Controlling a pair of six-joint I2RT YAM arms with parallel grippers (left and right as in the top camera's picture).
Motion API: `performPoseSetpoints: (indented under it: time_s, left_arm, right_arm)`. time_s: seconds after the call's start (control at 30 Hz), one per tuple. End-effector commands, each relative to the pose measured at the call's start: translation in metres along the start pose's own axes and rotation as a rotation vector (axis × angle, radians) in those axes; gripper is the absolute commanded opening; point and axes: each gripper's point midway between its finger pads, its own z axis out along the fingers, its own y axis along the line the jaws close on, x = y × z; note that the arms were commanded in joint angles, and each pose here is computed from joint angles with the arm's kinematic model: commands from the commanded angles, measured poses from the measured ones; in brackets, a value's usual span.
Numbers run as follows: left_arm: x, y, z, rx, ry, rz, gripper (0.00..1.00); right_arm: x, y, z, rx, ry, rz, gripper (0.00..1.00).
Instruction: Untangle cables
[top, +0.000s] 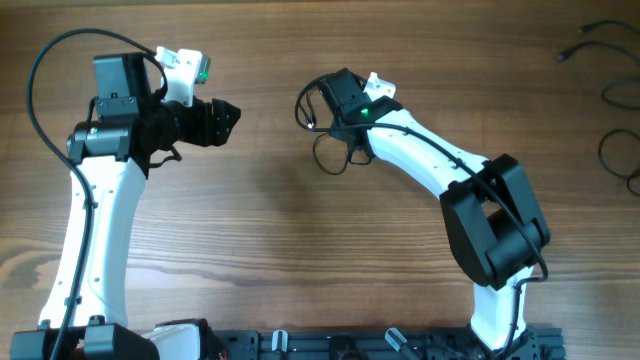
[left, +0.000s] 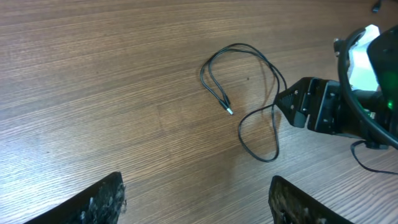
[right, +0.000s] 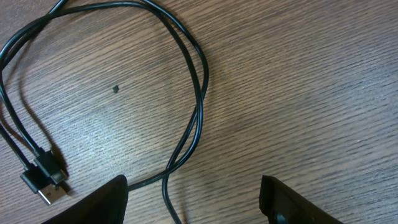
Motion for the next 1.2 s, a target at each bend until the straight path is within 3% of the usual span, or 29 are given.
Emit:
performPoseSetpoints:
  time_s: [0.0, 1.17]
  left_arm:
    - [-0.003, -0.007, 0.0, 0.047, -0.01, 0.015, 0.76]
    - [-0.002, -0.007, 0.0, 0.047, -0.007, 0.013, 0.76]
  right_arm:
    - [0.004, -0.009, 0.013, 0.051, -0.008, 0.005, 0.7]
    - [0.003, -0.014, 0.035, 0.093, -0.046, 0.004, 0.7]
